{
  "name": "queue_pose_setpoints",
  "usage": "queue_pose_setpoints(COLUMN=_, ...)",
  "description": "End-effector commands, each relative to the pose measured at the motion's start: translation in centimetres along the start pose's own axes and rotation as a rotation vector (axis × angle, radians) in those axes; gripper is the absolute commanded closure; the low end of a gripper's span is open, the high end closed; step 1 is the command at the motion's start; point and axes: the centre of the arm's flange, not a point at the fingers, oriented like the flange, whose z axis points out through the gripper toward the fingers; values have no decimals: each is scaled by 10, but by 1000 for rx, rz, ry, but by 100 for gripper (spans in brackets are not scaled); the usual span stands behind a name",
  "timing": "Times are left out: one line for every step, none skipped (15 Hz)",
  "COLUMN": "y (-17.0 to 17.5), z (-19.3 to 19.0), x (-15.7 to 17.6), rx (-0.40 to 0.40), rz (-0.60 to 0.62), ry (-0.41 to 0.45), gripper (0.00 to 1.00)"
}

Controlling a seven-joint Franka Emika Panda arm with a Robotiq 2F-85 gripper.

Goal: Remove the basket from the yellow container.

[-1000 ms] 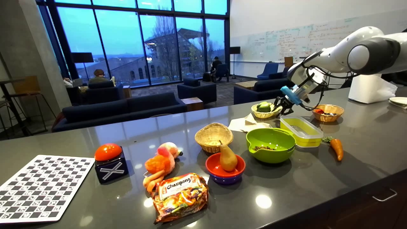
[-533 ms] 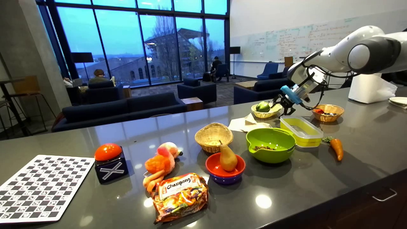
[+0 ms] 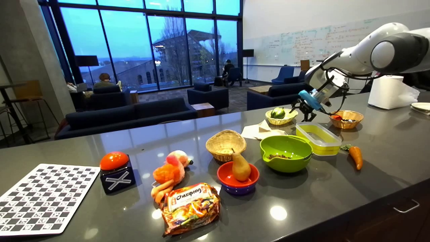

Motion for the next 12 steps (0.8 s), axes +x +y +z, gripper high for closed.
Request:
queue_pose_setpoints(y=9, z=-35, x=-26, rx=-39, rz=7, ry=65, gripper=0)
queue_pose_setpoints(y=11, z=-42, x=-31, rx=-50, rz=-2, ry=86, gripper=0)
queue_pose_setpoints(y=12, z=-50, x=-37, rx=-64, rz=-13, ry=104, gripper=0)
queue_pose_setpoints(y=13, z=-58, x=-41, rx=-80, rz=-20, ry=117, gripper=0)
queue_pose_setpoints(y=15, z=-67, x=-48, rx=-105, rz=-26, ry=126, gripper=0)
queue_pose_setpoints(y=17, z=-74, x=-53, rx=-123, rz=-37, ry=140, gripper=0)
queue_pose_setpoints(y=18, z=-83, x=-60, rx=-139, rz=-44, ry=159, gripper=0)
queue_pose_setpoints(y=19, z=-90, x=-65, rx=-154, rz=-51, ry=174, gripper=0)
queue_pose_setpoints(y=21, z=-96, x=-70, rx=-169, rz=-57, ry=190, gripper=0)
queue_pose_setpoints(y=23, z=-102, x=-76, rx=-189, rz=-65, ry=200, gripper=0)
queue_pose_setpoints(y=25, z=-110, x=-83, rx=-211, rz=-73, ry=218, gripper=0)
queue_pose_setpoints(y=27, z=-114, x=-89, rx=-230, rz=-83, ry=226, gripper=0)
